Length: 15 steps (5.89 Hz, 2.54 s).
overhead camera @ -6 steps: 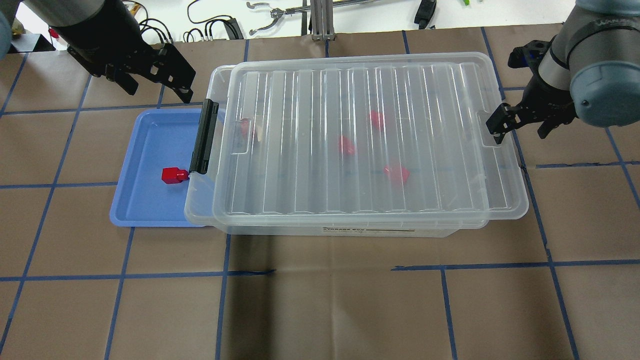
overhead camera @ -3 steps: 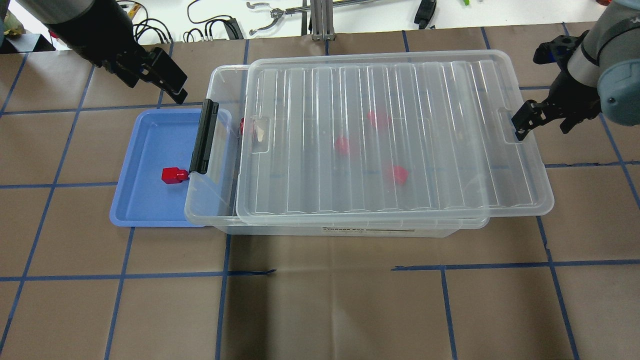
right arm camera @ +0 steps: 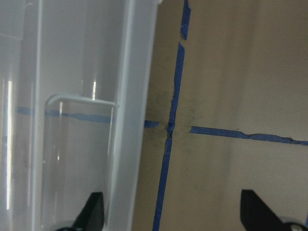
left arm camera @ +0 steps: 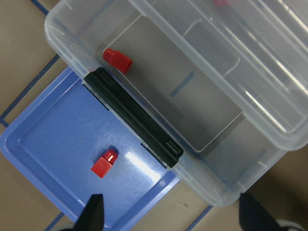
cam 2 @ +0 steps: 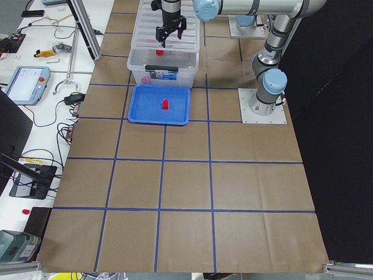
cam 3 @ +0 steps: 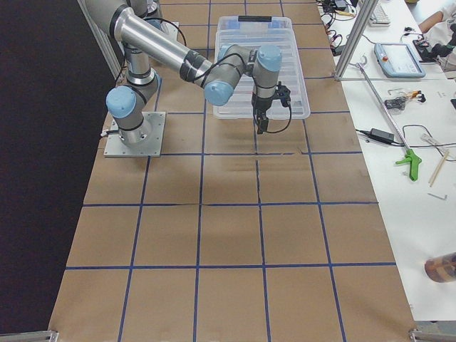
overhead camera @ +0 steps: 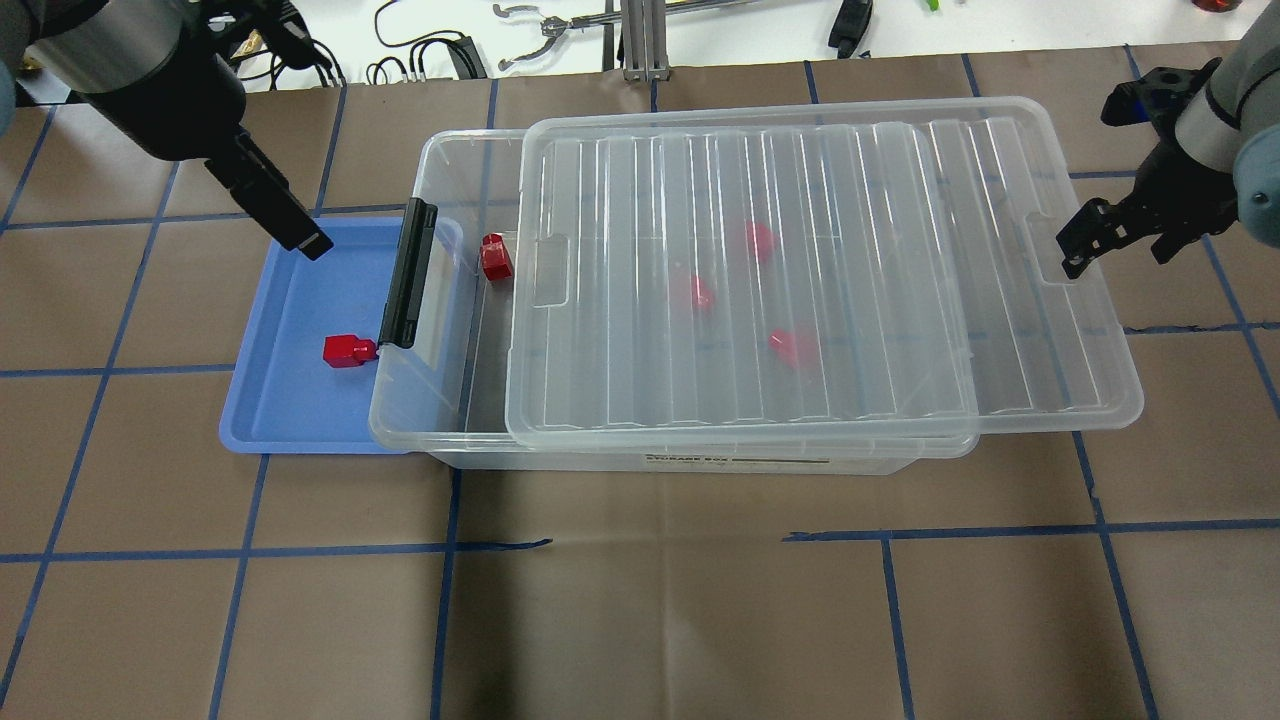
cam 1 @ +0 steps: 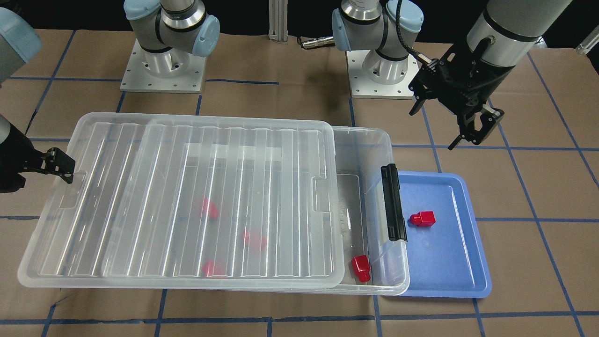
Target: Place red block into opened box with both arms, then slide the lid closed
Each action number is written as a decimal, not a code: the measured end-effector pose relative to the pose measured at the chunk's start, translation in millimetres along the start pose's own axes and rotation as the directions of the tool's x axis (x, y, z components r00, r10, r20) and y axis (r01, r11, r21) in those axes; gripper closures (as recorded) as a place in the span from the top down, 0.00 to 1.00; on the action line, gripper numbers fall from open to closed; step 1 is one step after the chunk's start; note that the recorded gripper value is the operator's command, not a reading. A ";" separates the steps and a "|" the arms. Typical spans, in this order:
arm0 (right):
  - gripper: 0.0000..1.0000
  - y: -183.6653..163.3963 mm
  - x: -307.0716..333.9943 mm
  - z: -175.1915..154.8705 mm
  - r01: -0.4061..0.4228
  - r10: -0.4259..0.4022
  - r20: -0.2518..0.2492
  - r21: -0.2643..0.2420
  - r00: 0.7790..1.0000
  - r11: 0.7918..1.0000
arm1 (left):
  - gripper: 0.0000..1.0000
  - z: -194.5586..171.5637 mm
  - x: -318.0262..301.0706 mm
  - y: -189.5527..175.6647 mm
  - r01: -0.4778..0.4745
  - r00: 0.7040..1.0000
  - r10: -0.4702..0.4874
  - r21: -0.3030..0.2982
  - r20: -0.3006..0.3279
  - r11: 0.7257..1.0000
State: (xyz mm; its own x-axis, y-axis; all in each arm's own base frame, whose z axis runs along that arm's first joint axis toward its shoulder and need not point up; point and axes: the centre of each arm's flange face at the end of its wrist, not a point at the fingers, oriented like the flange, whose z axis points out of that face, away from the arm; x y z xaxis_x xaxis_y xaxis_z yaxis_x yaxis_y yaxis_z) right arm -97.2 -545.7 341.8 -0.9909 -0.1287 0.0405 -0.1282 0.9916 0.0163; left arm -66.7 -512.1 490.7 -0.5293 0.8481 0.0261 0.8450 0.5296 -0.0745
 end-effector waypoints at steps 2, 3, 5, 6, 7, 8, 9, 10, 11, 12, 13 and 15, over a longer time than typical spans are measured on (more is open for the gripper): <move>1.00 8.2 30.5 -1.0 0.011 -0.011 -0.012 0.015 1.000 1.000 | 0.97 66.6 -25.5 14.8 -0.271 0.962 0.271 -0.013 -0.026 0.962; 1.00 14.8 48.9 -1.1 0.016 -0.016 -0.015 0.018 1.000 1.000 | 0.97 102.0 -38.9 21.3 -0.377 0.926 0.376 -0.031 -0.041 0.926; 1.00 27.3 80.5 -2.6 0.021 -0.021 -0.019 0.020 1.000 1.000 | 0.97 145.5 -74.9 52.2 -0.516 0.856 0.509 -0.065 -0.093 0.854; 1.00 28.7 87.7 -5.7 0.026 -0.025 -0.025 0.025 0.999 0.999 | 0.98 164.9 -89.9 61.5 -0.529 0.846 0.521 -0.061 -0.112 0.846; 1.00 29.6 89.6 -12.1 0.024 -0.022 -0.034 0.032 0.999 0.999 | 0.97 184.3 -98.3 63.7 -0.536 0.842 0.527 -0.059 -0.115 0.842; 1.00 29.4 88.6 -25.4 -0.017 0.019 -0.044 0.046 0.999 0.999 | 0.96 205.7 -98.9 65.2 -0.539 0.841 0.533 -0.063 -0.097 0.840; 1.00 25.6 82.9 -45.9 -0.088 0.091 -0.044 0.057 0.995 0.994 | 0.96 231.6 -98.1 68.2 -0.540 0.841 0.536 -0.070 -0.070 0.839; 1.00 18.3 62.1 -73.7 -0.162 0.164 -0.030 0.052 0.986 0.985 | 0.93 256.6 -99.0 70.7 -0.541 0.841 0.537 -0.071 -0.065 0.838; 1.00 8.9 21.4 -102.8 -0.221 0.221 -0.014 0.035 0.975 0.975 | 0.91 275.5 -100.2 72.0 -0.549 0.835 0.543 -0.065 -0.082 0.834; 1.00 1.4 -23.4 -125.3 -0.254 0.254 -0.004 0.018 0.967 0.967 | 0.75 286.8 -100.7 72.5 -0.558 0.829 0.551 -0.059 -0.097 0.828; 1.00 -6.3 -71.9 -142.6 -0.278 0.278 0.000 0.016 0.961 0.961 | 0.24 290.9 -100.9 72.3 -0.561 0.826 0.555 -0.055 -0.101 0.826; 1.00 -10.2 -180.4 -163.5 -0.309 0.309 0.009 0.013 0.951 0.951 | 0.03 292.0 -101.8 71.7 -0.563 0.825 0.558 -0.053 -0.092 0.825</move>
State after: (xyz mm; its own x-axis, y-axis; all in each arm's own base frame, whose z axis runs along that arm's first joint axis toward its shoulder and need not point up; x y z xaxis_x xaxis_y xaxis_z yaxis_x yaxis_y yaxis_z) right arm 89.8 -534.4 497.7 -0.9823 0.1840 0.0349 0.1838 0.9829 -0.0098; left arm 25.2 -565.6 191.6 0.0416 0.9966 0.0717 0.9989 -0.0401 -0.0229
